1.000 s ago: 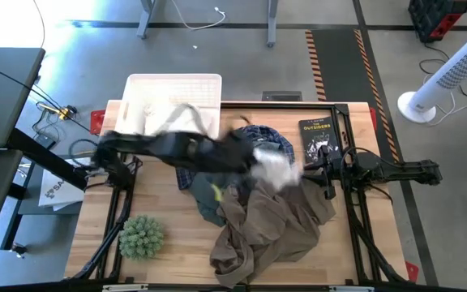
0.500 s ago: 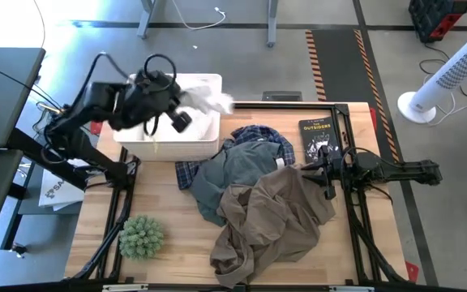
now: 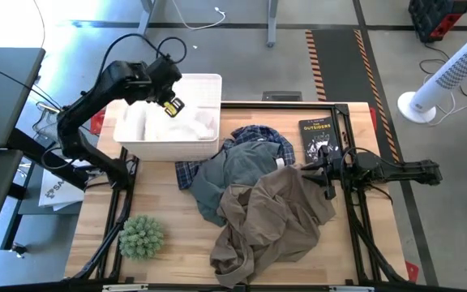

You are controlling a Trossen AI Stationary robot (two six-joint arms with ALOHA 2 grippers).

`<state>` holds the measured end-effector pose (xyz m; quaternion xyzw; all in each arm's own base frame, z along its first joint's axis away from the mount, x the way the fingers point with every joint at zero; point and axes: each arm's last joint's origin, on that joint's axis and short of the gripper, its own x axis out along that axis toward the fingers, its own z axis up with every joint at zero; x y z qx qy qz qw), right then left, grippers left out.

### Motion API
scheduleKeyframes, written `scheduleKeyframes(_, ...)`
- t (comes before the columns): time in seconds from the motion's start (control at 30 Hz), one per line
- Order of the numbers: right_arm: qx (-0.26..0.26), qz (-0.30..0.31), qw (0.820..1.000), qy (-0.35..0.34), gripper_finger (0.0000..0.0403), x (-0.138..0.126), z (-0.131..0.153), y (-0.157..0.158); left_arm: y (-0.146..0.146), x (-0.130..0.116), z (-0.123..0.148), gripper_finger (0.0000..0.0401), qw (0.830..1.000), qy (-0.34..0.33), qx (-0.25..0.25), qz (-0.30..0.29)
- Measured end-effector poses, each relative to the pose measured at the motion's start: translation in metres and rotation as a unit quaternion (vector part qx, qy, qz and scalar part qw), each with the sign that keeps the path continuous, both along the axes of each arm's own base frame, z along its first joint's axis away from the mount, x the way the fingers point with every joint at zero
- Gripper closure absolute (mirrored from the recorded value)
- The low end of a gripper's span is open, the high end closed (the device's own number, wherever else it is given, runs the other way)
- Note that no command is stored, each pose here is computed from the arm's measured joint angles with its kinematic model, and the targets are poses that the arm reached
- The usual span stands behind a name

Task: Sort clothes
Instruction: Put the white sock into the white laundry bin, then put the brown jacket into the white laundry bin

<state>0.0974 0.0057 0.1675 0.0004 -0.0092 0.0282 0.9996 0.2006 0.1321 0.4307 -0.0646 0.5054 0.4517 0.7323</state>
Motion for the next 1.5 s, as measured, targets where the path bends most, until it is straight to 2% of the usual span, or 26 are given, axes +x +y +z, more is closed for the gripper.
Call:
scheduleKeyframes(0.13,0.000,0.000,1.000,0.000,0.0291,0.000,0.000,0.000,0.011,-0.002,-0.012,0.0210,0.997,-0.026,-0.070,-0.002)
scheduleKeyframes(0.23,0.000,0.000,1.000,0.000,0.0291,0.000,0.000,0.000,0.011,0.002,-0.016,0.0187,0.992,-0.064,-0.108,-0.015)
scheduleKeyframes(0.37,0.000,0.000,1.000,0.000,0.0291,0.000,0.000,0.000,-0.002,0.023,-0.011,0.0183,0.974,-0.146,-0.142,-0.096)
scheduleKeyframes(0.47,0.000,0.000,1.000,0.000,0.0291,0.000,0.000,0.000,-0.022,0.046,-0.004,0.0193,0.953,-0.197,-0.132,-0.187)
scheduleKeyframes(0.63,0.000,0.000,1.000,0.000,0.0291,0.000,0.000,0.000,-0.074,0.080,0.007,0.0209,0.905,-0.242,-0.085,-0.338)
scheduleKeyframes(0.73,0.000,0.000,1.000,0.000,0.0291,0.000,0.000,0.000,-0.099,0.098,0.009,0.0215,0.891,-0.259,-0.049,-0.370)
scheduleKeyframes(0.83,0.000,0.000,1.000,0.000,0.0291,0.000,0.000,0.000,-0.117,0.119,0.002,0.0217,0.883,-0.276,-0.043,-0.378)
scheduleKeyframes(1.0,0.000,0.000,1.000,0.000,0.0291,0.000,0.000,0.000,-0.137,0.162,-0.034,0.0217,0.884,-0.277,-0.111,-0.359)
scheduleKeyframes(1.17,0.000,0.000,1.000,0.000,0.0291,0.000,0.000,0.000,-0.155,0.210,-0.093,0.0217,0.878,-0.240,-0.196,-0.364)
scheduleKeyframes(1.23,0.000,0.000,1.000,0.000,0.0291,0.000,0.000,0.000,-0.163,0.228,-0.117,0.0217,0.875,-0.230,-0.212,-0.369)
scheduleKeyframes(1.3,0.000,0.000,1.000,0.000,0.0291,0.000,0.000,0.000,-0.174,0.243,-0.139,0.0217,0.873,-0.225,-0.209,-0.378)
scheduleKeyframes(1.37,0.000,0.000,1.000,0.000,0.0291,0.000,0.000,0.000,-0.186,0.254,-0.158,0.0217,0.879,-0.216,-0.189,-0.380)
scheduleKeyframes(1.5,0.000,0.000,1.000,0.000,0.0291,0.000,0.000,0.000,-0.201,0.265,-0.198,0.0217,0.917,-0.185,-0.156,-0.317)
